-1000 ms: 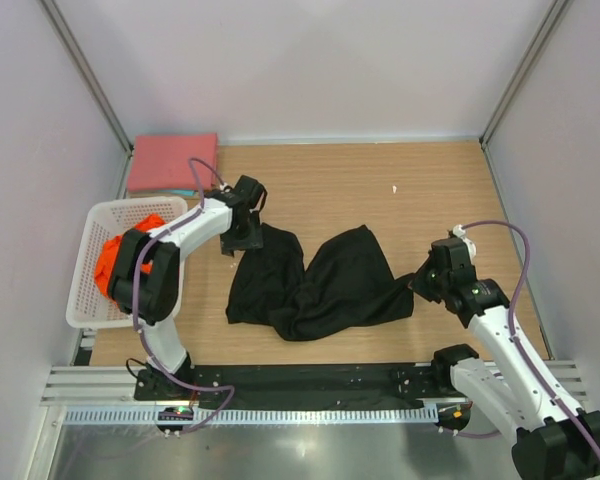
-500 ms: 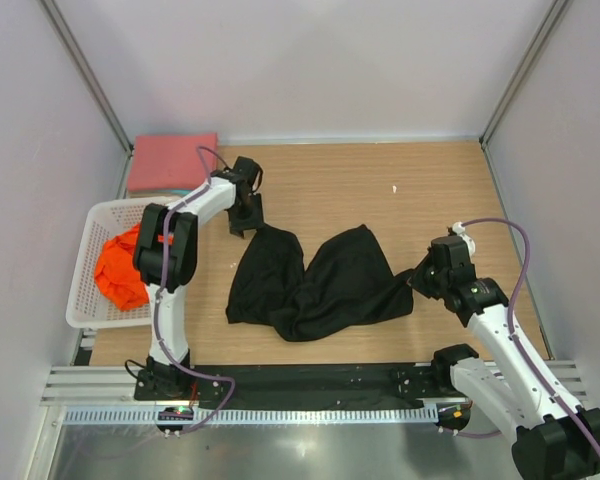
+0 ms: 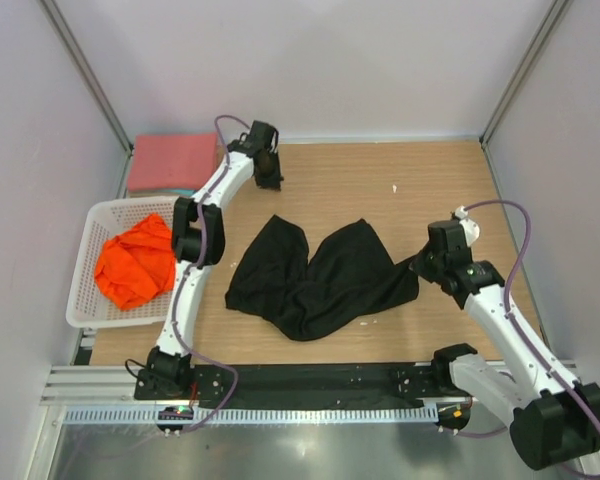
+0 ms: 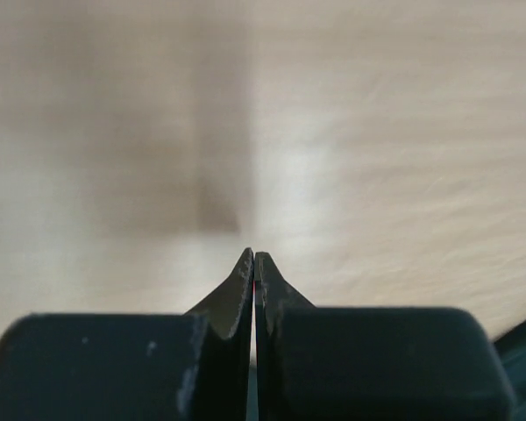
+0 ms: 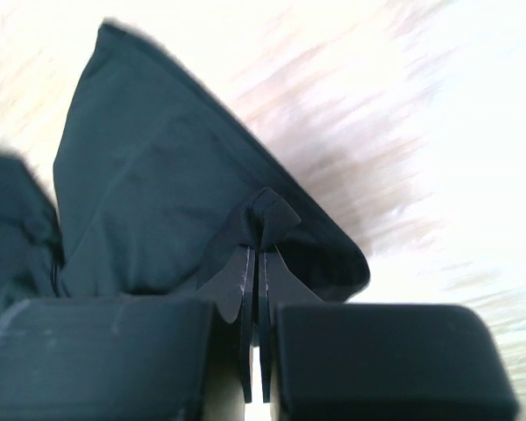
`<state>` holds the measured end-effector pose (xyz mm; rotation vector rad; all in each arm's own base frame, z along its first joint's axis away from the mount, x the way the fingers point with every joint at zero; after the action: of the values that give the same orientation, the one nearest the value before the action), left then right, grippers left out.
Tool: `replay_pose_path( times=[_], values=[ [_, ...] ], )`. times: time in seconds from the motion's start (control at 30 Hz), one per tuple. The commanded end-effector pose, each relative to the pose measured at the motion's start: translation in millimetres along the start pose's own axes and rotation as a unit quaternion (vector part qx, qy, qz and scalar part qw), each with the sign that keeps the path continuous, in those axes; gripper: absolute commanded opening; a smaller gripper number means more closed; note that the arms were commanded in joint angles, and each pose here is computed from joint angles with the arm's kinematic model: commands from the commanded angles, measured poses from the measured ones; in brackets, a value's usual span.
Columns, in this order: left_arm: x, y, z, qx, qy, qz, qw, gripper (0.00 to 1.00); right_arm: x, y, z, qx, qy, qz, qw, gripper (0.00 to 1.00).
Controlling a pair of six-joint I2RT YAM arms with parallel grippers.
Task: Fold and stack the t-shirts
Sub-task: Flatten the tshirt out
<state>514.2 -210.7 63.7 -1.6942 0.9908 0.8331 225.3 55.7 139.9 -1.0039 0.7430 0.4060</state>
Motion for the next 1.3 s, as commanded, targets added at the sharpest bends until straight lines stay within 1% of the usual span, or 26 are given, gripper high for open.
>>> replay_pose_path(
  times=[0.0, 0.03, 0.07, 0.17, 0.23, 0.3, 0.33, 0.37, 0.4, 0.43, 0.47, 0.5, 0.53, 0.57, 0.6, 0.63, 0.67, 0.7, 0.73, 0.77, 0.83, 0.87, 1.03, 1.17, 1.2, 1.27],
  values=[
    [-28.0, -80.4, -44.9, -0.031, 0.092, -0.118, 0.988, 0.0, -1.8, -48.7, 11.0, -0.002, 0.025, -0.076, 0.997, 0.01],
    [-22.9, -92.8, -41.7, -0.049, 0.104, -0.135, 0.984, 0.0, -2.4, -59.3, 14.6, -0.001, 0.031, -0.087, 0.996, 0.01],
    [-24.9, -111.2, -49.7, -0.082, 0.139, -0.166, 0.973, 0.0, -2.9, -67.6, 17.3, -0.005, 0.036, -0.095, 0.995, 0.01],
    [-35.3, -142.1, -47.7, -0.129, 0.192, -0.207, 0.951, 0.0, -5.5, -76.2, 15.2, -0.013, 0.054, -0.104, 0.993, 0.01],
    [-49.2, -144.5, -47.8, -0.131, 0.221, -0.194, 0.947, 0.01, -7.7, -75.1, 13.3, -0.017, 0.057, -0.101, 0.993, 0.01],
    [-63.6, -134.0, -48.1, -0.116, 0.221, -0.173, 0.953, 0.13, -10.5, -69.7, 13.0, -0.016, 0.048, -0.093, 0.994, 0.01],
    [-55.4, -114.7, -43.0, -0.112, 0.204, -0.145, 0.962, 0.22, -8.4, -60.4, 9.4, -0.017, 0.046, -0.08, 0.996, 0.01],
    [-85.3, -107.0, -44.5, -0.085, 0.193, -0.145, 0.967, 0.26, -11.8, -55.7, 11.0, -0.012, 0.031, -0.075, 0.997, 0.01],
    [-90.1, -94.6, -39.7, -0.079, 0.176, -0.131, 0.972, 0.29, -11.8, -49.8, 9.3, -0.012, 0.028, -0.067, 0.997, 0.01],
    [-84.3, -66.0, -30.6, -0.073, 0.147, -0.097, 0.982, 0.33, -8.9, -40.2, 4.8, -0.011, 0.028, -0.057, 0.998, 0.01],
    [-112.6, -55.0, -28.4, -0.063, 0.13, -0.096, 0.985, 0.35, -11.9, -36.3, 4.9, -0.005, 0.015, -0.056, 0.998, 0.01],
    [-121.3, -38.8, -28.6, -0.045, 0.119, -0.088, 0.988, 0.35, -8.9, -27.9, 2.0, -0.001, 0.013, -0.048, 0.999, 0.01],
    [-108.2, -3.0, -12.8, -0.044, 0.09, -0.045, 0.994, 0.38, -9.3, -24.4, 2.3, 0.001, 0.006, -0.044, 0.999, 0.01],
    [-113.3, 10.7, -10.5, -0.036, 0.083, -0.037, 0.995, 0.39, -9.5, -19.3, 4.8, 0.002, -0.007, -0.034, 0.999, 0.01],
    [-132.9, 21.0, -11.6, -0.03, 0.087, -0.041, 0.995, 0.39, -9.6, -16.0, 6.0, 0.005, -0.016, -0.03, 0.999, 0.01],
    [-133.3, 37.8, -13.2, -0.023, 0.087, -0.025, 0.996, 0.39, -7.9, -11.8, 6.6, 0.005, -0.022, -0.022, 1.0, 0.01],
    [-127.3, 66.0, -5.7, -0.017, 0.08, 0.01, 0.997, 0.4, -7.3, -9.7, 7.4, 0.005, -0.026, -0.018, 0.999, 0.01],
    [-137.1, 77.9, -8.6, -0.01, 0.087, 0.019, 0.996, 0.4, -6.7, -6.2, 8.9, 0.002, -0.032, -0.009, 0.999, 0.01],
    [-139.6, 97.2, -12.1, 0.01, 0.082, 0.038, 0.996, 0.43, -6.2, -5.7, 9.2, 0.0, -0.034, -0.007, 0.999, 0.01],
    [-133.5, 121.5, -3.2, 0.018, 0.063, 0.063, 0.996, 0.46, -5.7, -3.7, 8.5, -0.002, -0.032, -0.001, 0.999, 0.01],
    [-137.9, 144.7, -6.2, 0.048, 0.047, 0.063, 0.996, 0.54, -6.8, -3.4, 9.1, -0.007, -0.034, 0.002, 0.999, 0.01],
    [-131.9, 161.8, 1.9, 0.051, 0.032, 0.08, 0.995, 0.55, -7.2, -3.1, 8.8, -0.007, -0.034, 0.003, 0.999, 0.01],
    [-121.7, 190.2, 21.8, 0.054, -0.009, 0.105, 0.993, 0.56, -11.6, -2.7, 9.0, -0.006, -0.04, 0.002, 0.999, 0.01],
    [-122.9, 193.5, 20.3, 0.057, 0.005, 0.107, 0.993, 0.55, -10.7, 3.4, 6.6, -0.003, -0.04, 0.009, 0.999, 0.01],
    [-123.8, 193.5, 19.2, 0.057, 0.009, 0.106, 0.993, 0.54, -10.1, 6.1, 5.0, -0.002, -0.039, 0.013, 0.999, 0.01],
    [-123.4, 197.4, 19.3, 0.057, 0.014, 0.114, 0.992, 0.45, -10.1, 7.7, 3.8, -0.001, -0.039, 0.013, 0.999, 0.01]
  ],
)
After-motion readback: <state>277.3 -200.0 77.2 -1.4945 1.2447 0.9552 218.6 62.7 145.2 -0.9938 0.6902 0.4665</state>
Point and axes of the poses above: each gripper's point midway between its finger pads, its own x axis out along the fingers, its own z axis along the line the jaws close on, y = z × x, the point moved 3 cm from there along -x, back along the fingers, and after that the axes turned 5 degrees about -x, right-handed, at the moved point
